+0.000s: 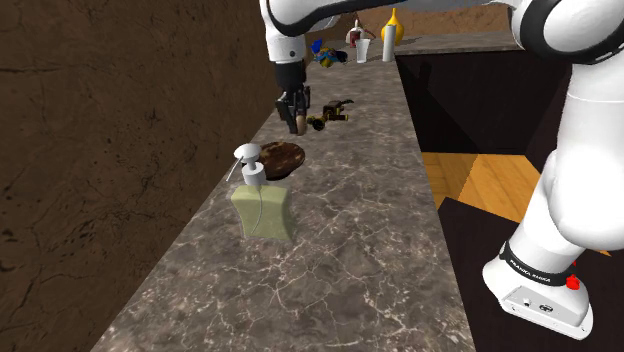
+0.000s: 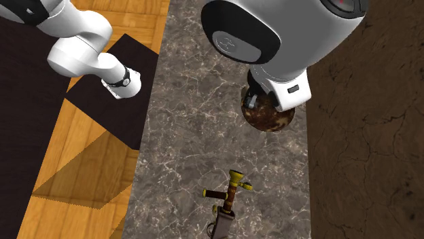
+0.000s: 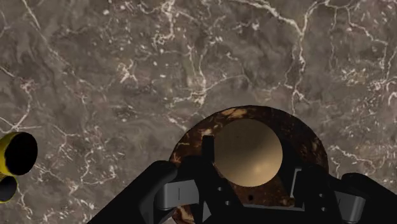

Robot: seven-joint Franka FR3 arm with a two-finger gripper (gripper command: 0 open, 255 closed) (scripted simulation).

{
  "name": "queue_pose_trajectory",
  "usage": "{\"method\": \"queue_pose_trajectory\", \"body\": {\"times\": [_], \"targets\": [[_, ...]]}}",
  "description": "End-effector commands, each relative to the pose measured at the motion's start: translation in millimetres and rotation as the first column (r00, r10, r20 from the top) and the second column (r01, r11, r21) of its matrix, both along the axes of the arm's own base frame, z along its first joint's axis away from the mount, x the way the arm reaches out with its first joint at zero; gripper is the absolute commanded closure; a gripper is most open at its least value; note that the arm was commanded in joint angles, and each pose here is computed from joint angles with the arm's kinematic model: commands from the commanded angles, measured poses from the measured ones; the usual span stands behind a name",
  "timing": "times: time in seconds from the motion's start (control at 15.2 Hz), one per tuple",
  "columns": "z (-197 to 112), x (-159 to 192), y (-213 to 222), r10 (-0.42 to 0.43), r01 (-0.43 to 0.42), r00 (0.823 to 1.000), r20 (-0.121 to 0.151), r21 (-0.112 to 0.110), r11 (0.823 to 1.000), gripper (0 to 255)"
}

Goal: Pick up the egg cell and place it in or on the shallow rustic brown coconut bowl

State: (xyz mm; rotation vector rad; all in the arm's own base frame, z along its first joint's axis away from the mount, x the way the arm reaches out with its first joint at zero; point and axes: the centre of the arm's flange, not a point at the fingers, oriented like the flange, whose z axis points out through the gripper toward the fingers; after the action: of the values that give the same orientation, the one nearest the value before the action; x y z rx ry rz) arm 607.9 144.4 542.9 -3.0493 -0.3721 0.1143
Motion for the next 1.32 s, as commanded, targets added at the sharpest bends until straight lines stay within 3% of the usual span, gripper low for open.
{"method": "queue_pose_trajectory", "body": {"times": [0.0,0.33,1.25], "targets": [[0.0,22.0,15.6,-0.001,0.001,1.000,0.000,0.000,1.000,255],[0.4,69.6,50.3,-0.001,0.001,1.000,0.000,0.000,1.000,255],[-71.4,69.6,50.3,-0.001,0.001,1.000,0.000,0.000,1.000,255]]}}
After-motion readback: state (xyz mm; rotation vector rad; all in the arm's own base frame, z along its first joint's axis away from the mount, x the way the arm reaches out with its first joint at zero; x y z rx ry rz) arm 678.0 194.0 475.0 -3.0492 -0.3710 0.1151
